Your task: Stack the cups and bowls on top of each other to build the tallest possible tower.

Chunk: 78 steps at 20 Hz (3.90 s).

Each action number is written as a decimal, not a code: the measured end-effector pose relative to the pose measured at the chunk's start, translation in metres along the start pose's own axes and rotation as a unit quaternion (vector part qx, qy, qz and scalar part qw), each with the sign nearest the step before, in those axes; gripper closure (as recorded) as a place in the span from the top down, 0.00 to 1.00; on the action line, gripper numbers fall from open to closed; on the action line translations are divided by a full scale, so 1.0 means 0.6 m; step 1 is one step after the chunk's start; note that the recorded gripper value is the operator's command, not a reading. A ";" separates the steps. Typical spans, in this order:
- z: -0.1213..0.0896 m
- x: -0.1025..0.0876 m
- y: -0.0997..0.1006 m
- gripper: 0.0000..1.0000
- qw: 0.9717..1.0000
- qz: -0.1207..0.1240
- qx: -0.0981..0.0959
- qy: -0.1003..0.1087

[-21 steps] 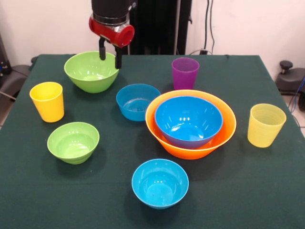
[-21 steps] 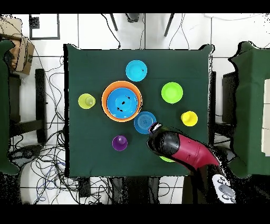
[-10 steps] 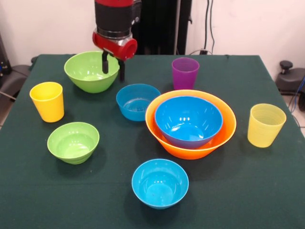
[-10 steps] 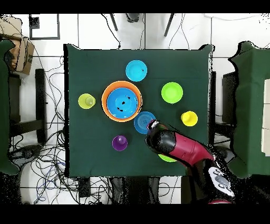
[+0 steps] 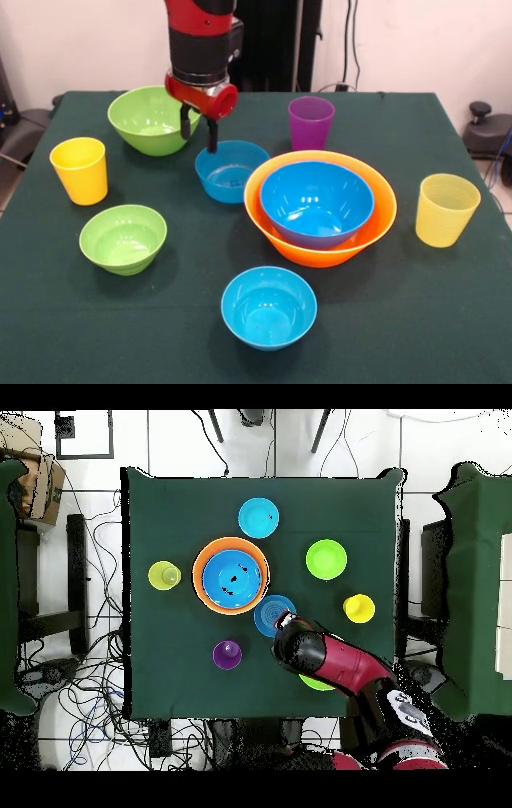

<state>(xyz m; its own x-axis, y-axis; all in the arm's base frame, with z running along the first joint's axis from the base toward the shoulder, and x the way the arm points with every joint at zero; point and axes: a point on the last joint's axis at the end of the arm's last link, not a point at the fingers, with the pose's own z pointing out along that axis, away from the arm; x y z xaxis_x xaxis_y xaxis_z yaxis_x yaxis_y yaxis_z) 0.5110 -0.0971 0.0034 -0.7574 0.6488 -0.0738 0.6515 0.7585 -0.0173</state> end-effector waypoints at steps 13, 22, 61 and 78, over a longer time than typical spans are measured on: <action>0.003 -0.006 -0.006 1.00 1.000 0.002 -0.007 0.000; -0.060 -0.043 0.007 1.00 1.000 -0.001 -0.012 -0.027; -0.059 -0.074 -0.032 1.00 0.999 0.025 -0.017 -0.043; -0.016 -0.059 -0.035 1.00 0.998 0.021 -0.022 -0.053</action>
<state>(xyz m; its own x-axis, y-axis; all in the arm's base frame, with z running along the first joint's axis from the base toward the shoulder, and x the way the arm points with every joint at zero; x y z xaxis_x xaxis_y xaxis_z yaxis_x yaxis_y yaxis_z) 0.5236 -0.1355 0.0160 -0.7183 0.6722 -0.1793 0.6789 0.7336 0.0309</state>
